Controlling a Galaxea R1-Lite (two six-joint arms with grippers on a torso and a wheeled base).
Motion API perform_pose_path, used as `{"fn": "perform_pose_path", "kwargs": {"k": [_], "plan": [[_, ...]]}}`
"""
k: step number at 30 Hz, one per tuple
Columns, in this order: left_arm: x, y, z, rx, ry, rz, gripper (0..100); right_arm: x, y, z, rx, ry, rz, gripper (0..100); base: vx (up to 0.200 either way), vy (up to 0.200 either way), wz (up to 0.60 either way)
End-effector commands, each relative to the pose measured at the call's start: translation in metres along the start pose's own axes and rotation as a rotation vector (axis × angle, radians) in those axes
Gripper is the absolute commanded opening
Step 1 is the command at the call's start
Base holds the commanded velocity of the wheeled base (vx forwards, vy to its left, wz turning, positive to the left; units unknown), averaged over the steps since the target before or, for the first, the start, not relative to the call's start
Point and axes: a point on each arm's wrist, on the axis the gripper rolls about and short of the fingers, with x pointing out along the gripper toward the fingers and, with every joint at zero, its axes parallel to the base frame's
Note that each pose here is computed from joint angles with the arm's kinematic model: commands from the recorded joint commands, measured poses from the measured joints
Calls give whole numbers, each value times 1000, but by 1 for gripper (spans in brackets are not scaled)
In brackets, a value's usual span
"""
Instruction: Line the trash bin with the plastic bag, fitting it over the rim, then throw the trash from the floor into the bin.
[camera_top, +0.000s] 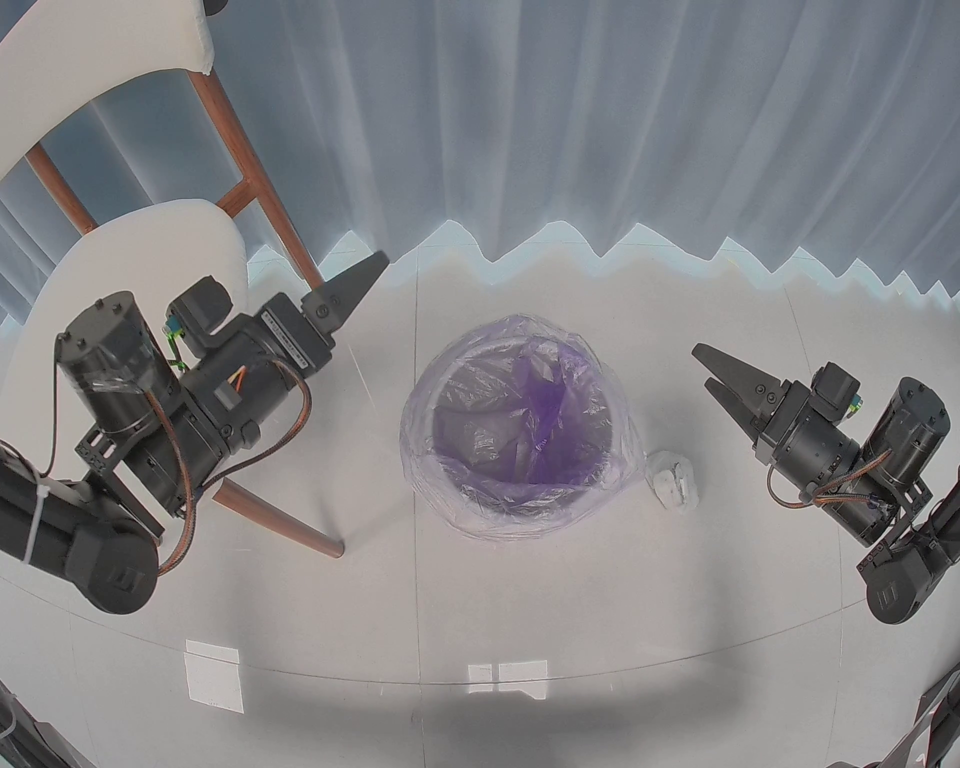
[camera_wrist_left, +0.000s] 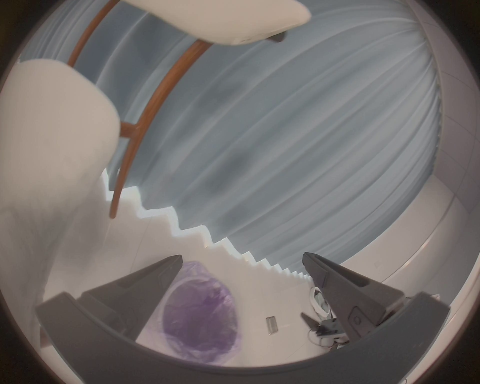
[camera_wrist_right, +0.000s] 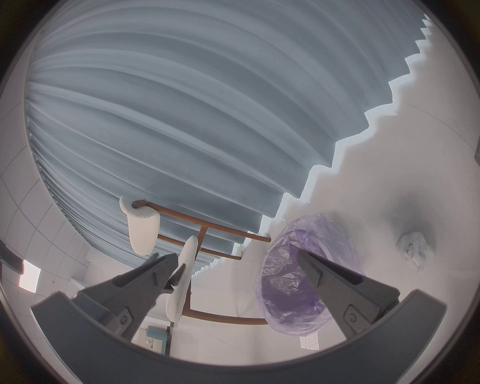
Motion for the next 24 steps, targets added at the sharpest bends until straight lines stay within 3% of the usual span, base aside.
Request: {"fn": "perform_pose_path", "kwargs": {"k": [1, 6, 10, 15, 16, 24], "plan": [[7, 43, -26, -22, 82, 97, 100, 0, 2, 2, -7, -11, 10, 100, 0, 0, 0], [-8, 75, -74, -48, 238, 236, 100, 0, 1, 6, -21, -26, 11, 100, 0, 0, 0], [-18, 86, -93, -76, 292, 281, 100, 0, 0, 9, -26, -38, 8, 100, 0, 0, 0], [-17, 92, -109, -165, 303, 295, 100, 1, -3, 7, -21, -28, 0, 100, 0, 0, 0], [-15, 97, -120, -253, 290, 300, 100, 2, -4, 6, -19, -25, -3, 100, 0, 0, 0], [-8, 122, -149, -263, 291, 322, 100, 1, -3, 7, -23, -29, 1, 100, 0, 0, 0]]}}
